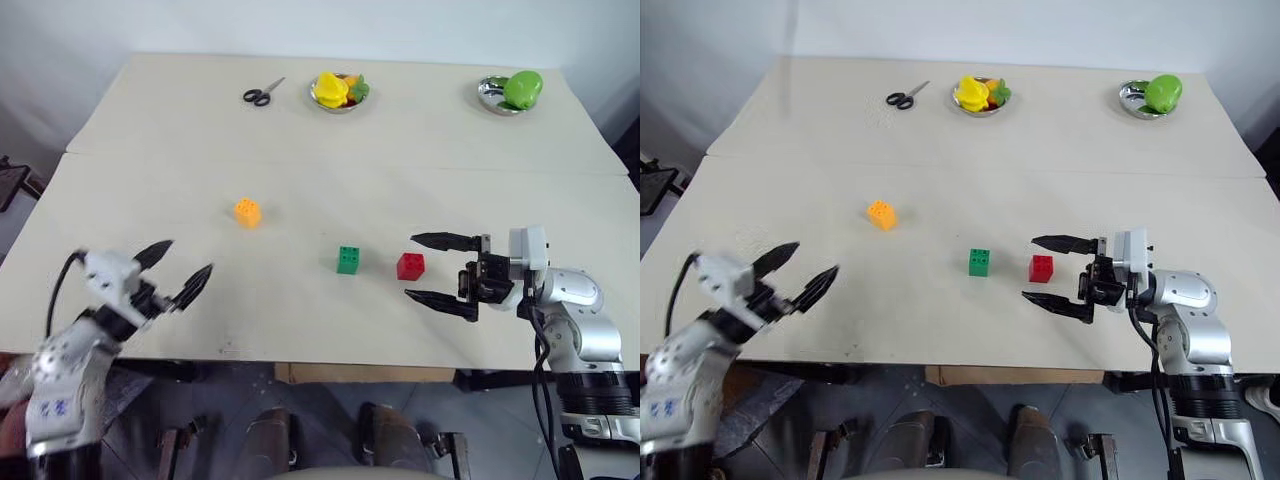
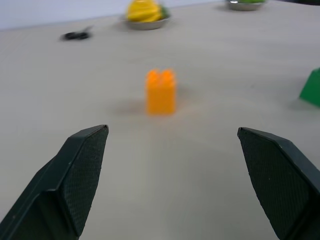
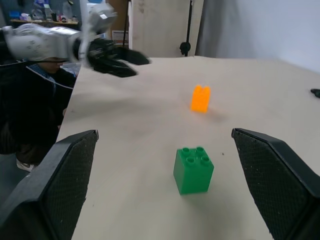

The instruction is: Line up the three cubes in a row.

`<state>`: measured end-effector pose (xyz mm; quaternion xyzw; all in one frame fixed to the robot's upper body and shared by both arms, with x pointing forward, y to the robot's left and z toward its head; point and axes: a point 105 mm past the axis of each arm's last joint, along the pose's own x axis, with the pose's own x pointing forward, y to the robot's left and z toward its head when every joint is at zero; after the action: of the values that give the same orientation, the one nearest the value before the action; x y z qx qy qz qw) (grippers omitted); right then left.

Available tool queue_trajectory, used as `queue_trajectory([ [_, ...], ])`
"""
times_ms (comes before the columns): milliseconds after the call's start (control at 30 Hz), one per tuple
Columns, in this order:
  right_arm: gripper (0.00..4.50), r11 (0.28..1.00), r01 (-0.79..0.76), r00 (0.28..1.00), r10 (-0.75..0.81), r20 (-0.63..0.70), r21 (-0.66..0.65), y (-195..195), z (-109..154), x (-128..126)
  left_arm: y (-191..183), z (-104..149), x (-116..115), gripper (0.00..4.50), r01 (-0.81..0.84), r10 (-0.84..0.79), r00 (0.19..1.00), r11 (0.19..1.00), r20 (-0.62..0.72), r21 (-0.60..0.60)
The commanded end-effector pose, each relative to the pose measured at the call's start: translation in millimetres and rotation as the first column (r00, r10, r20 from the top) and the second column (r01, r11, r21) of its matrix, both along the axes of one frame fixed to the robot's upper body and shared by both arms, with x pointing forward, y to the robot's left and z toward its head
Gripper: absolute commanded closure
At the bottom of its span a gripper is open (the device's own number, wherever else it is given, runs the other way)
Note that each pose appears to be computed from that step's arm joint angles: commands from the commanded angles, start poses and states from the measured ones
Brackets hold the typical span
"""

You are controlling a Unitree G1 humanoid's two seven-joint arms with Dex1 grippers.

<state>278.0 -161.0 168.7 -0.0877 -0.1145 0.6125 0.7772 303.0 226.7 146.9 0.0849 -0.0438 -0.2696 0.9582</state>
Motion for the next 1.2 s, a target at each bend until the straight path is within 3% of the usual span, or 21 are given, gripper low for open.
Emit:
queue_trajectory([
  [33, 0.00, 0.997, 0.031, 0.999, -0.030, 0.012, -0.064, -0.8, 0.7, -3.4, -3.8, -8.3, 31.4, 0.13, -0.023, 0.027, 0.998, 0.998, -0.055, 0.061],
  [200, 0.00, 0.997, 0.046, 0.999, -0.045, 0.017, -0.055, 1.0, 4.5, -4.2, -12.4, -8.9, 62.4, 0.13, 0.004, 0.000, 0.996, 0.999, -0.085, 0.049],
  [433, 0.00, 0.997, 0.067, 0.997, -0.065, 0.040, -0.037, 5.1, 7.1, -5.0, -25.9, -9.7, 88.1, 0.13, 0.044, -0.041, 0.994, 0.999, -0.097, 0.022],
  [533, 0.00, 0.997, 0.077, 0.996, -0.076, 0.041, -0.028, 6.5, 6.3, -6.4, -30.7, -15.3, 90.7, 0.70, 0.060, -0.057, 0.992, 0.998, -0.113, 0.027],
  [667, 0.00, 0.996, 0.088, 0.995, -0.087, 0.038, -0.022, 6.4, 4.7, -9.2, -29.5, -18.2, 94.6, 1.94, 0.053, -0.048, 0.992, 0.998, -0.115, 0.043],
  [767, 0.00, 0.995, 0.097, 0.995, -0.097, 0.036, -0.021, 4.4, 3.9, -11.9, -32.9, -15.1, 90.6, 2.89, 0.136, -0.129, 0.985, 0.989, -0.114, 0.057],
  [800, 0.00, 0.995, 0.101, 0.994, -0.100, 0.036, -0.021, 3.4, 3.9, -13.1, -37.0, -10.8, 86.2, 3.02, 0.202, -0.195, 0.975, 0.977, -0.107, 0.062],
  [900, 0.00, 0.994, 0.112, 0.993, -0.111, 0.035, -0.020, -0.4, 4.7, -15.7, -45.1, 0.2, 75.2, 3.01, 0.357, -0.349, 0.933, 0.929, -0.091, 0.099],
  [1000, 0.00, 0.993, 0.118, 0.993, -0.118, 0.021, -0.030, -9.9, 4.3, -23.0, -61.6, 10.7, 50.4, 3.01, 0.631, -0.624, 0.773, 0.735, -0.119, 0.249],
  [1133, 0.00, 0.992, 0.105, 0.994, -0.107, -0.030, -0.066, -19.7, -1.5, -32.5, -66.3, -0.5, 48.3, 3.01, 0.735, -0.698, 0.669, 0.572, -0.254, 0.364],
  [1200, 0.00, 0.992, 0.103, 0.993, -0.106, -0.044, -0.080, -23.0, -4.3, -34.9, -68.7, -1.5, 52.6, 3.01, 0.748, -0.708, 0.654, 0.550, -0.268, 0.373],
])
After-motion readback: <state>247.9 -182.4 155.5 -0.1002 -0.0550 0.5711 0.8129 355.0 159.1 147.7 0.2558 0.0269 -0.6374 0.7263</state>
